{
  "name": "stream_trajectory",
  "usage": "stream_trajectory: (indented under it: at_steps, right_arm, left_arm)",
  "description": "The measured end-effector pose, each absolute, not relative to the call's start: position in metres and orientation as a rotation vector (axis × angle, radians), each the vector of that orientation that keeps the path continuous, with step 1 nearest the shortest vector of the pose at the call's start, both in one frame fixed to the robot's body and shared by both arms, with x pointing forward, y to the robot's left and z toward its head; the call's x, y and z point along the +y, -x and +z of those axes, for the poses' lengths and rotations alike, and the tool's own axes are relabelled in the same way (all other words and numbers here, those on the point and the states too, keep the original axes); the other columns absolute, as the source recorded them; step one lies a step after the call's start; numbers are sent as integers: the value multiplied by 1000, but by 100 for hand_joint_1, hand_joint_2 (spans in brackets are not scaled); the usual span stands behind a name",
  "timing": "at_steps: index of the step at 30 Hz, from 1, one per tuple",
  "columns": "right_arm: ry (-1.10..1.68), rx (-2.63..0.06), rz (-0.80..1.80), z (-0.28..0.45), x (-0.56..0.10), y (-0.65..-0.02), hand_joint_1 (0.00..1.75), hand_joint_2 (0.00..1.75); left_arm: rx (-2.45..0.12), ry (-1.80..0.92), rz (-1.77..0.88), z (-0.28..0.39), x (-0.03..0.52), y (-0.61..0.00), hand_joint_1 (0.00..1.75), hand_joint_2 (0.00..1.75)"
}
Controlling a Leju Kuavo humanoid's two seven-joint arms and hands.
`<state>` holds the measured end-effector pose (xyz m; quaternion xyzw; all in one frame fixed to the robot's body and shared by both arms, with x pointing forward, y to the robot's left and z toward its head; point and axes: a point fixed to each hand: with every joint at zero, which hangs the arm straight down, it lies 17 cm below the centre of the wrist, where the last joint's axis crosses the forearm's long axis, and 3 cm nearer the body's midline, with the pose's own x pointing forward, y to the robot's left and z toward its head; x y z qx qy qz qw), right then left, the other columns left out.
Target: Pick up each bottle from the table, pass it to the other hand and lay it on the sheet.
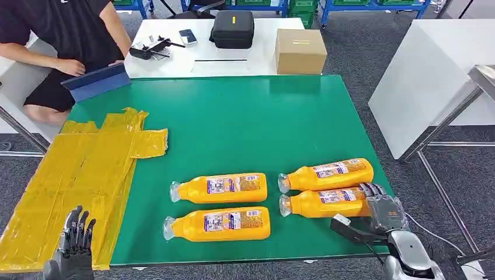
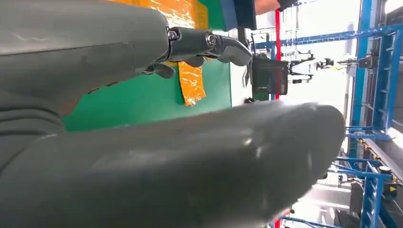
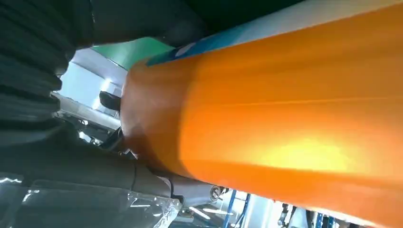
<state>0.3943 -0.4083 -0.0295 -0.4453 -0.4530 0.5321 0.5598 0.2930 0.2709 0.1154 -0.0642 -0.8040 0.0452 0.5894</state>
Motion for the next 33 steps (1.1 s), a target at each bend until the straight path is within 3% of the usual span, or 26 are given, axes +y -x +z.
stream_trajectory:
  at_steps: [11, 21, 33]
  right_arm:
    - [898, -1233, 1218, -8, -358, -365, 175, 175]
    - [938, -1599, 1104, 143, -285, -314, 175, 175]
    - [1049, -1720, 1040, 204, -277, -296, 175, 175]
  left_arm:
    - [-1863, 165, 118, 111, 267, -295, 0, 0]
    - [-1857, 172, 112, 107, 264, -303, 0, 0]
    - [-1851, 169, 122, 104, 265, -308, 0, 0]
